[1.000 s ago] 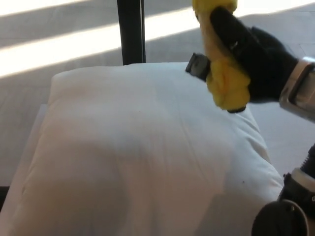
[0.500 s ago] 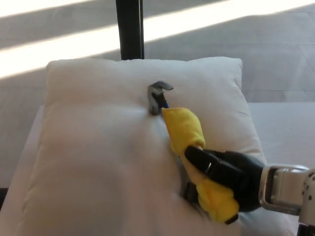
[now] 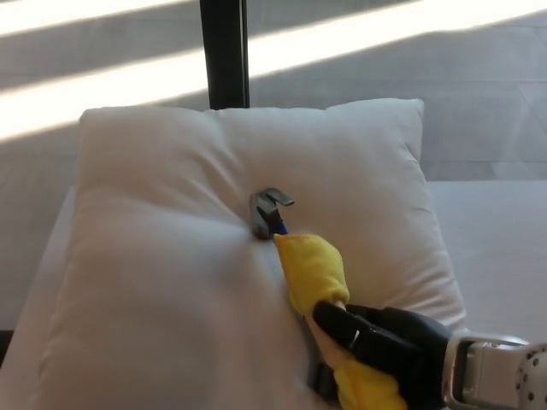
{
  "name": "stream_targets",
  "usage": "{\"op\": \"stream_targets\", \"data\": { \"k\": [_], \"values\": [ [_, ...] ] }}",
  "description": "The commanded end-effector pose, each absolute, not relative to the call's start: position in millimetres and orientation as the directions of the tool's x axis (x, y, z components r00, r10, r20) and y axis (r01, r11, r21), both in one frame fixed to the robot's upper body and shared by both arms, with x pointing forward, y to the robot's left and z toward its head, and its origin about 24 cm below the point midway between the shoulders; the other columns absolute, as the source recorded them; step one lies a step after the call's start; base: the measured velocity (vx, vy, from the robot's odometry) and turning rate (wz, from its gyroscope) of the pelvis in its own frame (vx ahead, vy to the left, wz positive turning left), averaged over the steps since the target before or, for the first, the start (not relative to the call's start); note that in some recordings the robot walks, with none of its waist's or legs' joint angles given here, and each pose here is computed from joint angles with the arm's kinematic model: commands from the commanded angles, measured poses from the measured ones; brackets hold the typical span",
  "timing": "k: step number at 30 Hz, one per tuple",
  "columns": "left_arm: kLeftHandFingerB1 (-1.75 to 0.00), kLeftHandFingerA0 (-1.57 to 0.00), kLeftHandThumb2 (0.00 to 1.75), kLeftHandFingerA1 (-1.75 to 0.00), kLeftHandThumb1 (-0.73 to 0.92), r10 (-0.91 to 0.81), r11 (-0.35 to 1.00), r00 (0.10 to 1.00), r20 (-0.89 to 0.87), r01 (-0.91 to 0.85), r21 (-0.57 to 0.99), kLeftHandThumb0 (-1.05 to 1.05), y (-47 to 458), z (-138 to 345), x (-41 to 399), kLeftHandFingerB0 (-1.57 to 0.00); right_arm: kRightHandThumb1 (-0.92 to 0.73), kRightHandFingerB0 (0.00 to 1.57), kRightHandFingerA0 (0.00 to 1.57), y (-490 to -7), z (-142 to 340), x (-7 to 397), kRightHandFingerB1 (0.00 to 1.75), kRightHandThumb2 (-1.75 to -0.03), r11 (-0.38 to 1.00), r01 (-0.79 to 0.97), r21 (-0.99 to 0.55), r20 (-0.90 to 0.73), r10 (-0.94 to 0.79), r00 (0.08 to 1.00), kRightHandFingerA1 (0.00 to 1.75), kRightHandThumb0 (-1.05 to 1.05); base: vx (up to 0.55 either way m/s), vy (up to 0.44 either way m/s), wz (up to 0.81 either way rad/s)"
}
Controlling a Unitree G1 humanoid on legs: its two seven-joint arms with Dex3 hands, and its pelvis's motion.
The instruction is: A hammer is kept on the right hand side and a pillow is kept on the left hand side on the desk infront of the robot and the robot uses its right hand to pick up the hammer and makes a downward swinging motion to hit the pillow
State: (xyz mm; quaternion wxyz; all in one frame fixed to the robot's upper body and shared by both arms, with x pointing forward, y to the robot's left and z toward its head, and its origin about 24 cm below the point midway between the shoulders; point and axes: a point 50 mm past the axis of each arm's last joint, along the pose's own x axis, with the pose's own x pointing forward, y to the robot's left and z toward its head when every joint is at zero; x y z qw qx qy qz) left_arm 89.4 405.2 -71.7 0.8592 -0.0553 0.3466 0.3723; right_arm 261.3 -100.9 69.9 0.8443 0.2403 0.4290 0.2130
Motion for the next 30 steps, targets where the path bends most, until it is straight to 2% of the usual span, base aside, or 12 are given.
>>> {"op": "stream_targets", "data": {
  "k": [1, 3, 6, 15, 16, 17, 20, 23, 24, 27, 29, 30],
  "values": [
    [-0.44, -0.67, 0.62, -0.48, 0.70, 0.622, 0.712, 0.492, -0.610, -0.679, 0.178, -0.58, 412, -65, 90, -0.50, -0.71, 0.73, 1.10, -88, 44, 245, 1.59, -1.07, 0.812, -0.022, 0.583, -0.727, 0.534, 0.432, 1.75, -0.34, 0.00, 0.000, 0.00],
    [-0.44, -0.69, 0.61, -0.49, 0.70, 0.622, 0.710, 0.490, -0.611, -0.681, 0.177, -0.55, 412, -65, 90, -0.50, -0.77, 0.71, 1.08, -88, 51, 249, 1.57, -0.96, 0.797, -0.025, 0.604, -0.702, 0.546, 0.458, 1.75, -0.38, 0.00, 0.000, 0.00],
    [-0.45, -0.67, 0.61, -0.50, 0.69, 0.615, 0.711, 0.494, -0.615, -0.684, 0.162, -0.58, 411, -66, 86, -0.50, -0.71, 0.71, 1.06, -87, 71, 260, 1.66, -1.01, 0.774, -0.072, 0.628, -0.639, 0.567, 0.520, 1.75, -0.35, 0.00, 0.000, 0.00],
    [-0.45, -0.68, 0.61, -0.49, 0.70, 0.621, 0.697, 0.469, -0.628, -0.696, 0.170, -0.58, 410, -70, 81, -0.51, -0.74, 0.78, 1.04, -86, 144, 289, 1.51, -0.99, 0.689, -0.203, 0.696, -0.392, 0.601, 0.696, 1.75, -0.34, 0.00, 0.000, 0.00],
    [-0.45, -0.68, 0.62, -0.49, 0.70, 0.624, 0.699, 0.468, -0.625, -0.693, 0.179, -0.59, 410, -69, 82, -0.51, -0.89, 0.72, 1.02, -87, 153, 292, 1.59, -0.79, 0.671, -0.238, 0.703, -0.350, 0.617, 0.705, 1.75, -0.46, 0.00, 0.000, 0.00],
    [-0.46, -0.70, 0.62, -0.50, 0.70, 0.623, 0.702, 0.473, -0.623, -0.688, 0.180, -0.60, 410, -69, 82, -0.51, -0.90, 0.70, 1.00, -88, 158, 293, 1.51, -0.73, 0.648, -0.260, 0.716, -0.319, 0.635, 0.704, 1.75, -0.47, 0.00, 0.000, 0.00],
    [-0.45, -0.71, 0.60, -0.50, 0.69, 0.629, 0.689, 0.462, -0.625, -0.704, 0.173, -0.58, 410, -70, 81, -0.54, -0.89, 0.63, 0.97, -94, 187, 303, 1.60, -0.73, 0.609, -0.320, 0.726, -0.215, 0.643, 0.735, 1.75, -0.44, 0.00, 0.000, 0.00],
    [-0.46, -0.72, 0.61, -0.50, 0.69, 0.630, 0.689, 0.463, -0.623, -0.703, 0.175, -0.58, 410, -70, 82, -0.56, -0.79, 0.56, 0.97, -102, 213, 306, 1.53, -0.85, 0.606, -0.357, 0.711, -0.133, 0.614, 0.778, 1.75, -0.36, 0.00, 0.000, 0.00],
    [-0.45, -0.72, 0.61, -0.50, 0.72, 0.633, 0.694, 0.461, -0.622, -0.693, 0.194, -0.57, 410, -69, 81, -0.55, -0.72, 0.68, 0.98, -107, 224, 307, 1.41, -0.90, 0.600, -0.388, 0.700, -0.091, 0.614, 0.784, 1.75, -0.35, 0.00, 0.000, 0.00],
    [-0.45, -0.69, 0.61, -0.51, 0.72, 0.627, 0.701, 0.468, -0.623, -0.688, 0.190, -0.56, 410, -69, 80, -0.53, -0.71, 0.70, 0.98, -116, 244, 308, 1.40, -0.92, 0.595, -0.422, 0.684, -0.023, 0.597, 0.802, 1.75, -0.32, 0.00, 0.000, 0.00],
    [-0.44, -0.68, 0.61, -0.49, 0.71, 0.623, 0.705, 0.462, -0.631, -0.681, 0.199, -0.57, 411, -70, 78, -0.53, -0.72, 0.69, 0.96, -127, 258, 308, 1.49, -0.93, 0.610, -0.416, 0.675, 0.014, 0.553, 0.833, 1.75, -0.31, 0.00, 0.000, 0.00],
    [-0.45, -0.70, 0.61, -0.50, 0.72, 0.628, 0.703, 0.461, -0.627, -0.681, 0.204, -0.57, 410, -70, 79, -0.54, -0.82, 0.54, 1.00, -139, 267, 308, 1.69, -0.86, 0.625, -0.413, 0.662, 0.040, 0.521, 0.852, 1.75, -0.37, 0.00, 0.000, 0.00]
  ]
}}
